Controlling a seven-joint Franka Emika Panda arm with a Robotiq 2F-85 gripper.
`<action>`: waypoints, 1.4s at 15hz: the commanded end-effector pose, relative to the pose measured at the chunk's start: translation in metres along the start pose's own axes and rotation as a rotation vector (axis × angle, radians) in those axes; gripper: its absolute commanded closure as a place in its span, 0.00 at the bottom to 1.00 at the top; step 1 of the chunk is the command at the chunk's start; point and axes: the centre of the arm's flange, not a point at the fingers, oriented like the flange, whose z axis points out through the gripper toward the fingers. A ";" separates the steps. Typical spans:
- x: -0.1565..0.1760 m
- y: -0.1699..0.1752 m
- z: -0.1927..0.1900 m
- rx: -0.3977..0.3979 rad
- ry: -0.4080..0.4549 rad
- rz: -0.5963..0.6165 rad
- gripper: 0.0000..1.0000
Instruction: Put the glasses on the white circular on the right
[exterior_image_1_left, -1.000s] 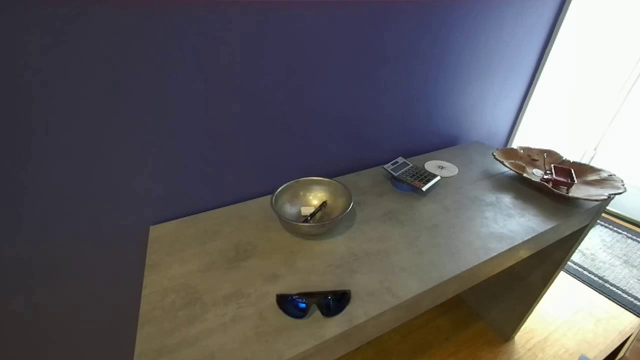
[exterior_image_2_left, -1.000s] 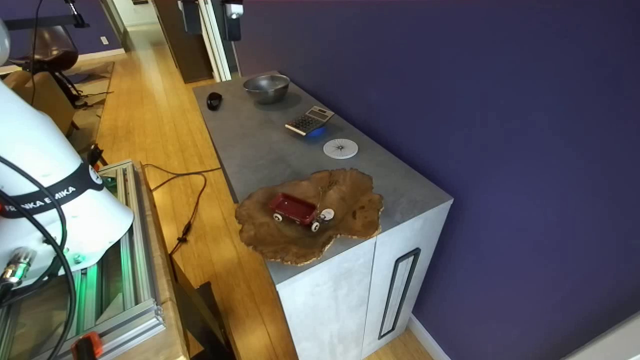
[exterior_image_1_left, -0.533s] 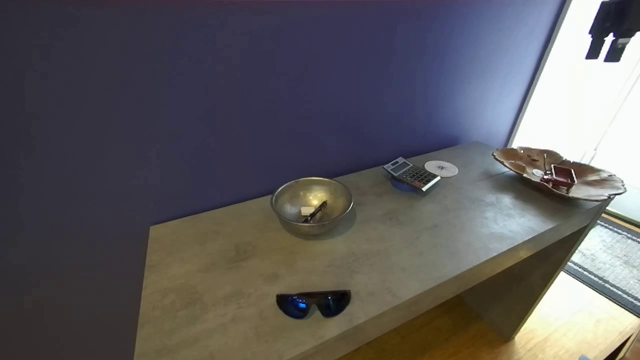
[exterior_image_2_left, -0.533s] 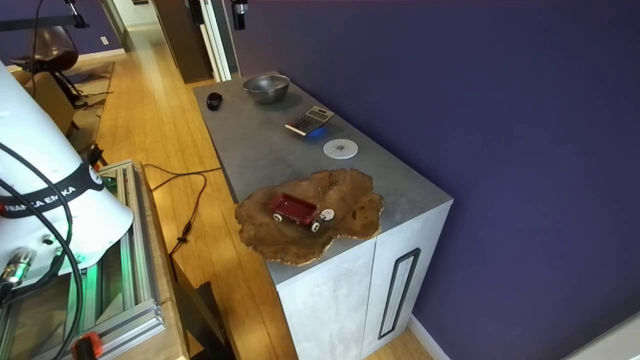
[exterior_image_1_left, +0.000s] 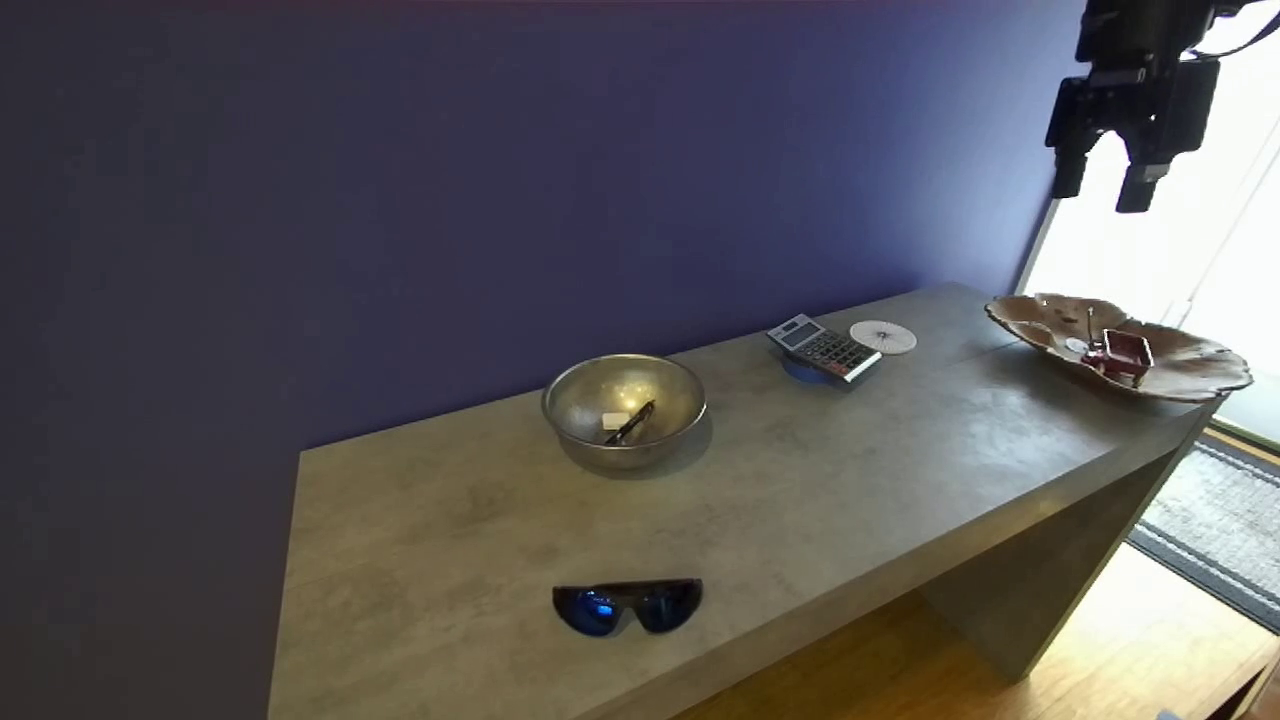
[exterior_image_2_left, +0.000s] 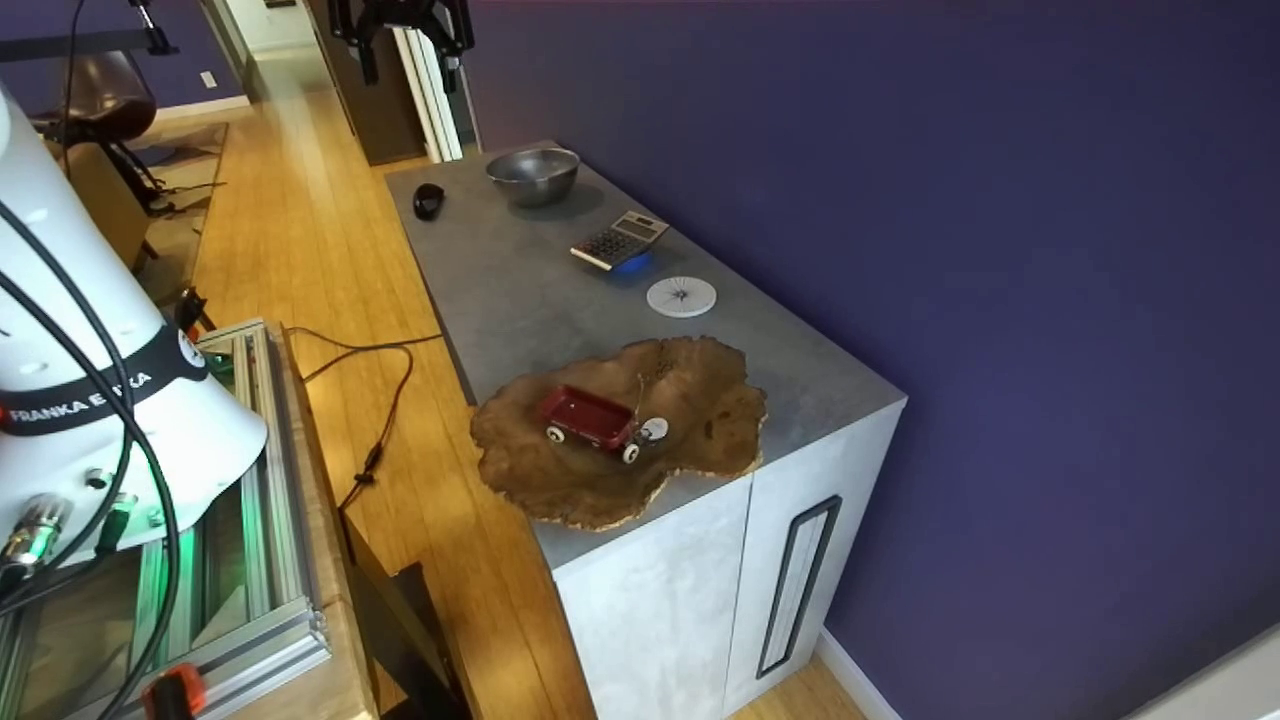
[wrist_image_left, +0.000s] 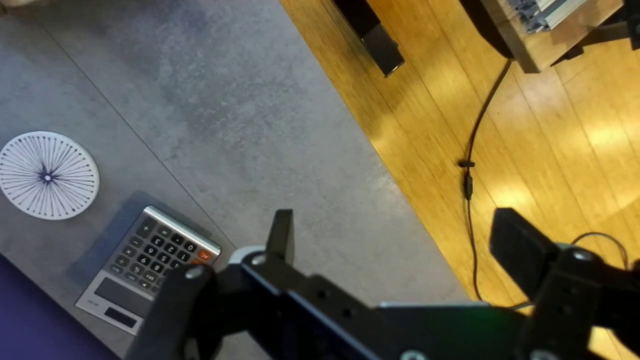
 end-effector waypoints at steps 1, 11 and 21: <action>0.000 0.003 -0.001 0.001 0.002 0.000 0.00; 0.156 -0.102 0.071 0.184 0.263 -0.439 0.00; 0.204 -0.139 0.106 0.275 0.258 -0.507 0.00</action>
